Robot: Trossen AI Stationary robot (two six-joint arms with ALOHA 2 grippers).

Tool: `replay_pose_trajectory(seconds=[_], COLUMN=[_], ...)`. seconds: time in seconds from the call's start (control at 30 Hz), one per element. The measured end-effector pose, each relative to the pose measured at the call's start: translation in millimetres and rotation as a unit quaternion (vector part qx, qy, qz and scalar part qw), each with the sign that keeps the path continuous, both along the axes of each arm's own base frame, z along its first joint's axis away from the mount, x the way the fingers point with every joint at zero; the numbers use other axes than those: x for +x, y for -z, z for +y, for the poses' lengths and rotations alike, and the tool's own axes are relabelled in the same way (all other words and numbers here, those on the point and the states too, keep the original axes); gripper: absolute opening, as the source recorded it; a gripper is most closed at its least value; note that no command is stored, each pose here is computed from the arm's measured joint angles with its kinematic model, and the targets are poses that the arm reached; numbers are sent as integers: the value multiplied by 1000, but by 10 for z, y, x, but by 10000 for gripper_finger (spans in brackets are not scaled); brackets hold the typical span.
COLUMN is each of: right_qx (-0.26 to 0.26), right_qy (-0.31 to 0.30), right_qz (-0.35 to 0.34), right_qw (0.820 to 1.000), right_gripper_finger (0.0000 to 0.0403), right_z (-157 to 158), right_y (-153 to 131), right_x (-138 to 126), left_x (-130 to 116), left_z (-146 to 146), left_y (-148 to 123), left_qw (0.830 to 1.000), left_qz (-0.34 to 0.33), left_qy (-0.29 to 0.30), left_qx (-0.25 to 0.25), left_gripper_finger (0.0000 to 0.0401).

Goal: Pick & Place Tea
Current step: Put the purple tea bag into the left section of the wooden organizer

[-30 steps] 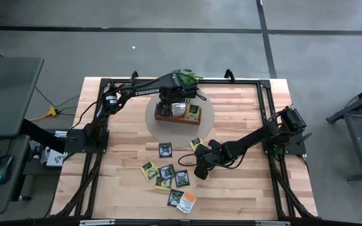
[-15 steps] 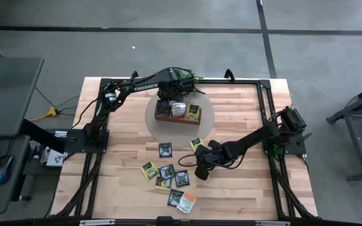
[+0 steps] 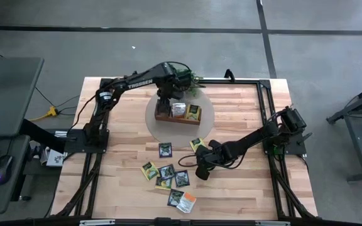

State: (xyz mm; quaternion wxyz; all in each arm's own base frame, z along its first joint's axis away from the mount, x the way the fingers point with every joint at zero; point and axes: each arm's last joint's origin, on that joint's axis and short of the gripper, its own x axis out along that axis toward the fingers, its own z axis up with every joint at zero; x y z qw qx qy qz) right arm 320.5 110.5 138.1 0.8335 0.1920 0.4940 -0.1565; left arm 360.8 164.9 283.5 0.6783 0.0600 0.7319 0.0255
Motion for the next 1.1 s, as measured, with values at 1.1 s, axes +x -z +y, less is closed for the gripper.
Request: replay_pose_trajectory(seconds=[1.1], right_qx=[-37], right_qy=[-8], right_qz=[-9], right_qw=[999], right_gripper_finger=[0], right_z=[19], right_y=[-5], right_x=[-8], left_x=[-878], left_z=[-143], left_y=[645], left_qw=[935], left_qz=[-316], left_qy=[-54], left_qx=[-149], left_gripper_finger=[163])
